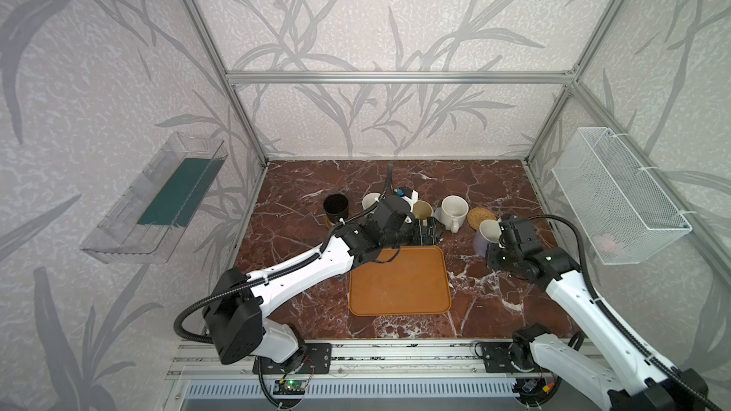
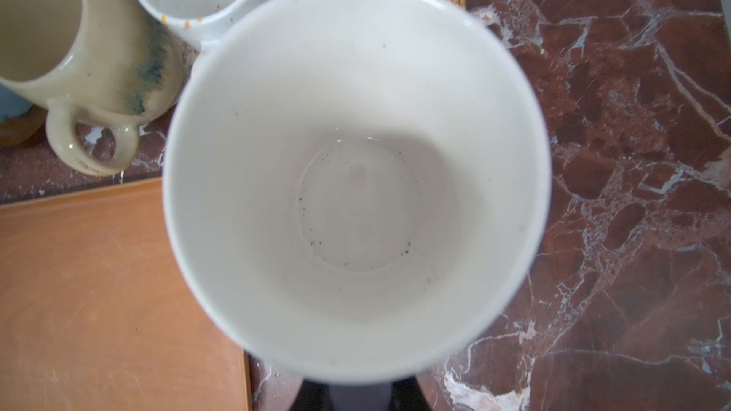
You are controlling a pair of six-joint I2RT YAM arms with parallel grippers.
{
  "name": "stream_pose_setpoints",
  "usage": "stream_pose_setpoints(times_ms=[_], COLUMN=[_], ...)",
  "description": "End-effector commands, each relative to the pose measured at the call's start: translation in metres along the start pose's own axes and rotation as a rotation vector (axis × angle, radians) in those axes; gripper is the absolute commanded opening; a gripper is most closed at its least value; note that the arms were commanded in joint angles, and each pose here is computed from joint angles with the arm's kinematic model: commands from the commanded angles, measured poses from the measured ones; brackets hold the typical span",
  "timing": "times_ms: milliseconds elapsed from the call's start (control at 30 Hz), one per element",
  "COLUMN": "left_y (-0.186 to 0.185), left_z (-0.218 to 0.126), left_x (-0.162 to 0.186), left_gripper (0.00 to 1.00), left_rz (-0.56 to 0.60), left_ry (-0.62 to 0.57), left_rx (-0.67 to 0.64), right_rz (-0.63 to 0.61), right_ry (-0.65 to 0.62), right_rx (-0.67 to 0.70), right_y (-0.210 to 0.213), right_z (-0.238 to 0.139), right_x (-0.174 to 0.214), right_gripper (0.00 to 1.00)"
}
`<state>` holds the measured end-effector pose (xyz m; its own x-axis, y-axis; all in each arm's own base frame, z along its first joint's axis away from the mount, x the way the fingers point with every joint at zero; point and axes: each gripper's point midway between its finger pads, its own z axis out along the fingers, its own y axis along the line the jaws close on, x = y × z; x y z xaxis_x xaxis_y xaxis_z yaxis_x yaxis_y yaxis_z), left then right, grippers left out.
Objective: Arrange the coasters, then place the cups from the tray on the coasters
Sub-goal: 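Carry the lavender mug toward the rattan coaster with the right gripper while the left hovers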
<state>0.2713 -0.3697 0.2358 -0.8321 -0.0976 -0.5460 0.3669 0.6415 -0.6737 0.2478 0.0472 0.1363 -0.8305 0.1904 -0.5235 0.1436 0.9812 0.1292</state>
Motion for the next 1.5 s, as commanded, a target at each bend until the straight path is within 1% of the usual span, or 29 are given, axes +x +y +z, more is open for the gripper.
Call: stream_pose_setpoints(times_ms=[0,167,267,333,500,667,733,767,833,1000,1133,1300,1467], left_y=[-0.018,-0.025,-0.03,-0.027,-0.02,-0.019,-0.018,-0.012,-0.007,-0.005,-0.001,0.002,0.009], left_z=[0.006,0.017,0.029,0.037,0.045,0.052,0.055,0.054,0.053,0.05,0.052,0.056,0.055], left_x=[-0.013,-0.024,-0.03,-0.036,-0.051,-0.06,-0.061,-0.063,-0.065,-0.069,-0.065,-0.059,-0.058], left_gripper=[0.99,0.99,0.99,0.99,0.99,0.99,0.99,0.99,0.99,0.99,0.99,0.99,0.99], left_rz=[0.035,0.083,0.085,0.082,0.099,0.09,0.091,0.11,0.131,0.115,0.103,0.075,0.07], left_ry=[0.023,0.072,0.08,0.076,0.052,0.051,0.055,0.043,0.039,0.024,0.03,0.04,0.033], left_rx=[0.07,0.061,0.082,0.072,0.024,0.031,0.023,-0.023,-0.057,-0.044,-0.042,-0.021,-0.039], right_rz=[0.014,0.061,0.062,0.06,0.033,-0.014,-0.021,-0.024,-0.03,-0.034,-0.043,-0.053,-0.059], right_ry=[-0.141,-0.153,-0.158,-0.146,-0.144,-0.155,-0.152,-0.147,-0.13,-0.097,-0.082,-0.053,-0.02], right_rx=[-0.04,-0.034,-0.028,-0.017,0.033,0.077,0.085,0.083,0.088,0.083,0.074,0.094,0.089], right_y=[0.006,-0.007,-0.008,-0.009,-0.013,-0.018,-0.019,-0.019,-0.019,-0.02,-0.018,-0.022,-0.02], right_z=[-0.011,-0.004,0.008,0.018,0.034,0.049,0.056,0.059,0.066,0.08,0.088,0.101,0.112], right_x=[-0.048,-0.071,-0.087,-0.096,-0.115,-0.128,-0.131,-0.133,-0.134,-0.135,-0.134,-0.129,-0.126], right_gripper=[0.03,0.03,0.03,0.03,0.02,0.02,0.02,0.02,0.02,0.01,0.01,0.01,0.0])
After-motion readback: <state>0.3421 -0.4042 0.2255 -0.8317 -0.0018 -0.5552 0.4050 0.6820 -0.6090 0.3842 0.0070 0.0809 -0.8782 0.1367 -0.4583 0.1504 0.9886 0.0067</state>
